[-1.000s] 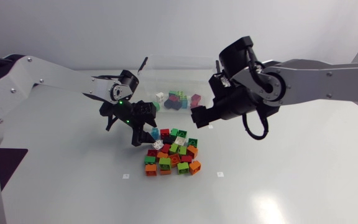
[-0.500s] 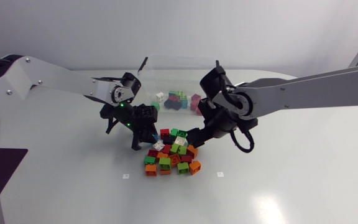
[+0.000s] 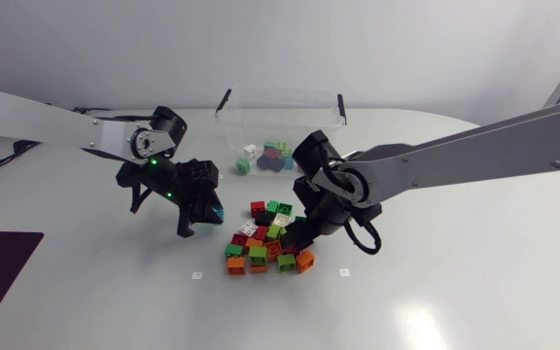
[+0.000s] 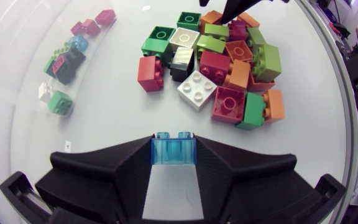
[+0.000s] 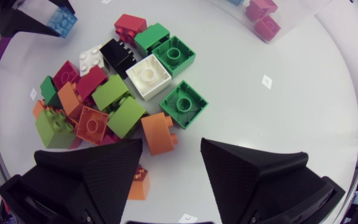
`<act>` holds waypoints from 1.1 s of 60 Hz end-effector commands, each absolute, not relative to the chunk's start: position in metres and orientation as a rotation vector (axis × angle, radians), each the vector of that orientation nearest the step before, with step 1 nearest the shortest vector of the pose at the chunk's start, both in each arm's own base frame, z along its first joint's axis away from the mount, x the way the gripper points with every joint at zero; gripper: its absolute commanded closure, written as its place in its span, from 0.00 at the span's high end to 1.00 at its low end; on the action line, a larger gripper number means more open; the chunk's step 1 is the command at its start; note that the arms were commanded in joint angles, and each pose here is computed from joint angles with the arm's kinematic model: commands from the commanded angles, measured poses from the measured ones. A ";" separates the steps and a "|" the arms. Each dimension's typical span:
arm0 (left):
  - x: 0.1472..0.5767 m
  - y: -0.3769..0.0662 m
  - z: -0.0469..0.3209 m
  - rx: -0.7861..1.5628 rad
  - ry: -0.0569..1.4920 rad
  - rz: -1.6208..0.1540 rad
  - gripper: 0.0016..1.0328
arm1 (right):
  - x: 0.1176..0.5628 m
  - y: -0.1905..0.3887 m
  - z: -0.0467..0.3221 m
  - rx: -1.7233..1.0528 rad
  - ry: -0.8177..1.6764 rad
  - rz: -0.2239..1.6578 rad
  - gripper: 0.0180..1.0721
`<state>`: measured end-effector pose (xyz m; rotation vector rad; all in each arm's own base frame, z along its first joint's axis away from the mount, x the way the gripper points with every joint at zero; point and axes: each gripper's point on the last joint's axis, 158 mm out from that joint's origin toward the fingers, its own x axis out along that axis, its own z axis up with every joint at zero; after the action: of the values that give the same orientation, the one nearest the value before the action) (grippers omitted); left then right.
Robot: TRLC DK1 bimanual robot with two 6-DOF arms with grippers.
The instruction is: Place the duplo bricks in the container
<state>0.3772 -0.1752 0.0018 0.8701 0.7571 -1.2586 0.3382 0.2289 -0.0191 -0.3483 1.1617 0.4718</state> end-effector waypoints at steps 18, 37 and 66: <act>0.377 -0.164 0.077 0.860 0.627 -1.139 0.31 | 0.336 0.243 -0.042 -0.408 1.170 0.506 0.48; 0.388 -0.173 0.122 0.798 0.563 -1.067 0.31 | 0.347 0.256 -0.042 -0.411 1.145 0.518 0.37; 0.431 -0.205 0.180 0.650 0.468 -0.963 0.31 | 0.340 0.237 -0.025 -0.402 1.087 0.510 0.23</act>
<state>0.4211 -0.1946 0.1697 0.6861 0.4891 -0.9682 0.3431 0.2463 -0.0328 -0.3976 1.1076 0.5127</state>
